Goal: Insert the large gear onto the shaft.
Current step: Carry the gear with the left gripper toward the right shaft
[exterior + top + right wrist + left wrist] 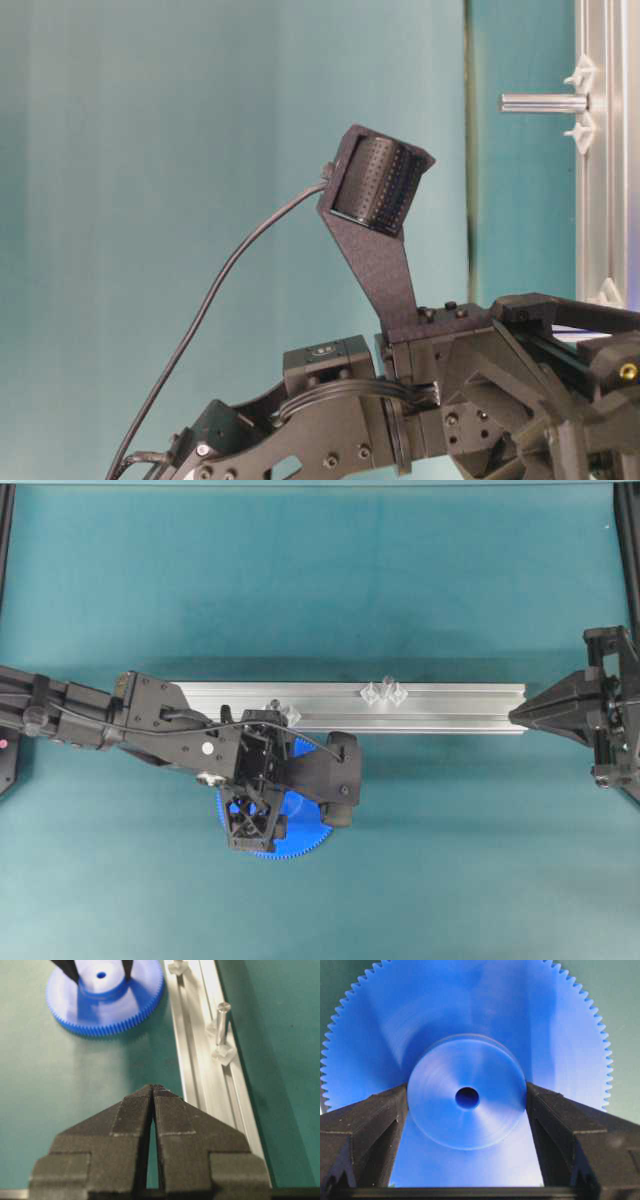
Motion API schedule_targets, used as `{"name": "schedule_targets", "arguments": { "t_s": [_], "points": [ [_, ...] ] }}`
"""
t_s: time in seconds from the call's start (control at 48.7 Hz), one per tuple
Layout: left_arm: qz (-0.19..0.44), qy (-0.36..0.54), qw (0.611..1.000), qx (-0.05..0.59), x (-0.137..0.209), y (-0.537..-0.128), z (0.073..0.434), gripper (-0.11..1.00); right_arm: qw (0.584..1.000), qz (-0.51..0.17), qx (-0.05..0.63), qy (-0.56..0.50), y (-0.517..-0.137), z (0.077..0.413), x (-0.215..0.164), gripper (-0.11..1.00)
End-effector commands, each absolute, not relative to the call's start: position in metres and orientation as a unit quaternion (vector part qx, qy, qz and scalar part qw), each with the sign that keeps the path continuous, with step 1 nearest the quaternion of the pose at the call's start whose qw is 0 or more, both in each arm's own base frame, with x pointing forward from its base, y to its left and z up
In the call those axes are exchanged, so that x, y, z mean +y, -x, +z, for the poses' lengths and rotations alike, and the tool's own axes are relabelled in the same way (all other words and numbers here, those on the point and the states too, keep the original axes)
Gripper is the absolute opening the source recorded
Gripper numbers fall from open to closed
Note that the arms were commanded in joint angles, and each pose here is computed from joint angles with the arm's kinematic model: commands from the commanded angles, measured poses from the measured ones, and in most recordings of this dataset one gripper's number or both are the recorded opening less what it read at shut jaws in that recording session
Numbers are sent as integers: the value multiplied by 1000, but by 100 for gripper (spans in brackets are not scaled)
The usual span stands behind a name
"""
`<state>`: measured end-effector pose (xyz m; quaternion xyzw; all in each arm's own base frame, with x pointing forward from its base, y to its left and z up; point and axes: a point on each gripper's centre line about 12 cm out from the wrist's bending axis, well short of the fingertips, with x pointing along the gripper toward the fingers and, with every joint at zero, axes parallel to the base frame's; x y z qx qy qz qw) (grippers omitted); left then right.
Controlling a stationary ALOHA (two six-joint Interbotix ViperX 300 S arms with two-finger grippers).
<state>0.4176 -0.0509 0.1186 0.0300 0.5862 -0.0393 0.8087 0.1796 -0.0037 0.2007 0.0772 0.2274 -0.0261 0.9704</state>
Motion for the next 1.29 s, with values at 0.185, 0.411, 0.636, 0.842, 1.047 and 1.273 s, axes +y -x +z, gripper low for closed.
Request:
{"name": "schedule_targets", "arguments": {
  "t_s": [0.185, 0.411, 0.636, 0.842, 1.047, 1.273],
  "points": [
    [-39, -31, 816, 576, -49, -419, 127, 78, 971, -27, 223, -84, -182, 204, -3, 10],
    [-42, -33, 836, 547, -49, -423, 155, 78, 971, -27, 223, -84, -182, 204, -3, 10],
    [-47, -34, 847, 528, -53, -420, 174, 78, 970, -28, 225, -84, -181, 203, -4, 10],
    [-51, -37, 850, 523, -55, -418, 192, 78, 971, -30, 223, -84, -181, 203, -5, 10],
    [-76, -82, 834, 540, -54, -417, 214, 78, 970, -33, 224, -84, -181, 201, -6, 10],
    [-78, -101, 842, 524, -40, -429, 234, 78, 972, -35, 218, -85, -179, 202, -7, 10]
  ]
}}
